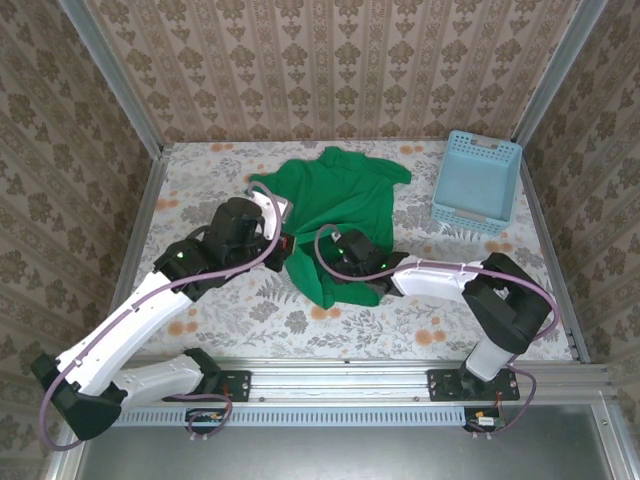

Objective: Fold the inside-out t-shirt

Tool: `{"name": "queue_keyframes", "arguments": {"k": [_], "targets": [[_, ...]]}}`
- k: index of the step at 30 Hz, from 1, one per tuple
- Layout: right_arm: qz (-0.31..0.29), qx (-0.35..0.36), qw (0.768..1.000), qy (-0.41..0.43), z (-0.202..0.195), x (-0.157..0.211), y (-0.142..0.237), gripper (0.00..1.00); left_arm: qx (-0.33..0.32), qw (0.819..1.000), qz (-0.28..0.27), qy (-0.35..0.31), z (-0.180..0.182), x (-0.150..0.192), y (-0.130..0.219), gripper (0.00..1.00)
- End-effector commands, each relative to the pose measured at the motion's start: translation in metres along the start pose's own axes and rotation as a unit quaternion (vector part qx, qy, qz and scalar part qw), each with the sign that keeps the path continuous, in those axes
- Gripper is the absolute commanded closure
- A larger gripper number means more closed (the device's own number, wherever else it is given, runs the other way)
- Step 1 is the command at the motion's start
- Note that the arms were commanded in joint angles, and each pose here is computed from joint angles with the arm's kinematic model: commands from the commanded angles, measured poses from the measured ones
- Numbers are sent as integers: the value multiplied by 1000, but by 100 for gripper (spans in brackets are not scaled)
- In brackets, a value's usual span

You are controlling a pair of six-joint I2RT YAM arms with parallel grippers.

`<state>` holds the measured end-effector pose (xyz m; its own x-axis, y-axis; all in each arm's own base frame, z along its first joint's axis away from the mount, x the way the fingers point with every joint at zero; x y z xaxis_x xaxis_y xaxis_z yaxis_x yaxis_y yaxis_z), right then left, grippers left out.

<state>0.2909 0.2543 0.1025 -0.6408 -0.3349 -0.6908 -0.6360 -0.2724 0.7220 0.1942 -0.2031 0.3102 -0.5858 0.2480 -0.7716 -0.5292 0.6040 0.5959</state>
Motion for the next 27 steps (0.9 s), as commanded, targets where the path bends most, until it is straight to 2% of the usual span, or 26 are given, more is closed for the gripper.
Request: {"name": "queue_keyframes", "arguments": {"k": [1, 4, 8, 14, 23, 27], "targets": [[-55, 2, 998, -13, 19, -19, -5, 25, 67, 996, -46, 41, -23, -36, 14, 100], [-80, 3, 996, -30, 28, -29, -13, 25, 92, 993, -52, 57, -34, -51, 12, 100], [-82, 31, 995, -44, 28, -42, -28, 25, 125, 988, -68, 54, -52, -67, 21, 100], [-57, 47, 993, -97, 15, -53, -51, 24, 152, 980, -117, 44, -69, -85, 51, 100], [-19, 21, 975, -220, -15, -44, -66, 21, 74, 985, -154, 35, -48, -84, 77, 100], [-14, 23, 973, -228, -20, -38, -65, 21, 26, 986, -159, 27, -34, -81, 83, 100]]}}
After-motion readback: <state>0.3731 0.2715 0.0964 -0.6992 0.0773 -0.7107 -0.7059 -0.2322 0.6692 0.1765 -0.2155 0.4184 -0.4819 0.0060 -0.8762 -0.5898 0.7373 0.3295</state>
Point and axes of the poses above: each hand's point on the last joint's axis, 136 mm out from that joint toward the fingers, its own y axis back along the fingers, its own z axis along the line the jaws close on, x = y × z, the point moved 5 cm from there along y, back along the fingers, and after that the axes turned 2 degrees about -y, right-handed, at the moved point
